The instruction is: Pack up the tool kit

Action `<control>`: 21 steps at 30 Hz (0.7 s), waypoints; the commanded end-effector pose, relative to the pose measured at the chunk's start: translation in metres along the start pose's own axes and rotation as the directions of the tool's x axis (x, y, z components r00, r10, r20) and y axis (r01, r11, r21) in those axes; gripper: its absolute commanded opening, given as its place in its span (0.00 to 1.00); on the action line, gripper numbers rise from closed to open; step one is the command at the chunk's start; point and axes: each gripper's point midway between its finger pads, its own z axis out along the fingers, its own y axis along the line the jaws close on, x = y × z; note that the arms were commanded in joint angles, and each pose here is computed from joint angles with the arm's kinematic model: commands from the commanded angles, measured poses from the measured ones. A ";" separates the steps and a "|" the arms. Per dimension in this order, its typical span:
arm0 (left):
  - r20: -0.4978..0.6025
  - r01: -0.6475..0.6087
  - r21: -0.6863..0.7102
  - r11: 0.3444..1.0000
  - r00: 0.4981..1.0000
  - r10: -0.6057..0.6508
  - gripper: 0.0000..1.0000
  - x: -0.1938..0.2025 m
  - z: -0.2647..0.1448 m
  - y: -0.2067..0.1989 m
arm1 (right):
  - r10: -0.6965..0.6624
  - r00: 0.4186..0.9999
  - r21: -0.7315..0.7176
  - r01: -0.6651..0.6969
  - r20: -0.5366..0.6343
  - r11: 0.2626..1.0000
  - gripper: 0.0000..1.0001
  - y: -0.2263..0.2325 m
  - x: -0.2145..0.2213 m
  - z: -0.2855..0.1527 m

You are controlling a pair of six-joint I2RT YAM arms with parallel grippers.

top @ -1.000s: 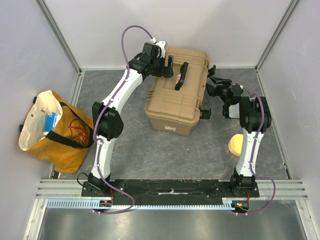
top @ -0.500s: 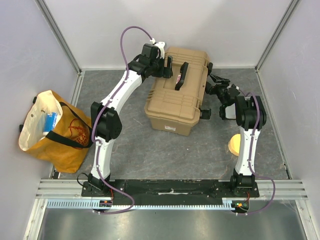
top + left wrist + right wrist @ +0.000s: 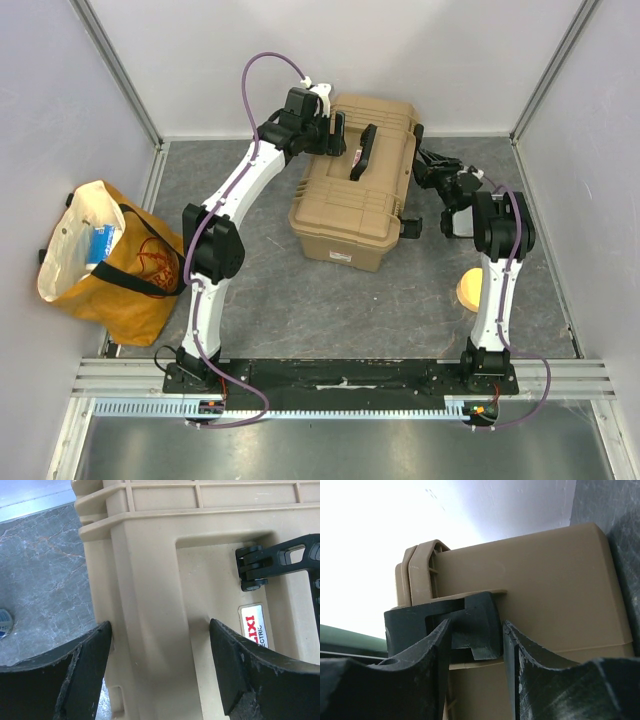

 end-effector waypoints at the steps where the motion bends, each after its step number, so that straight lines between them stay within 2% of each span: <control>1: -0.538 -0.041 -0.100 0.994 0.843 -0.020 0.81 0.185 0.027 0.028 | -0.228 0.970 -0.099 0.220 -0.080 0.970 0.49 0.062 0.038 0.008; 7: -0.552 -0.058 -0.125 0.990 0.834 -0.021 0.80 0.190 0.027 0.033 | -0.335 0.939 -0.016 0.335 -0.078 0.942 0.49 0.062 0.037 0.014; 16: -0.556 -0.055 -0.119 0.991 0.831 -0.020 0.79 0.191 0.031 0.031 | -0.468 0.880 0.002 0.470 -0.084 0.883 0.50 0.080 0.040 0.020; 17: -0.557 -0.057 -0.122 0.991 0.830 -0.021 0.79 0.192 0.032 0.031 | -0.474 0.873 0.008 0.478 -0.112 0.879 0.50 0.074 0.055 0.022; 21: -0.559 -0.063 -0.123 0.990 0.829 -0.017 0.79 0.193 0.032 0.030 | -0.531 0.839 0.036 0.538 -0.121 0.842 0.49 0.074 0.057 0.023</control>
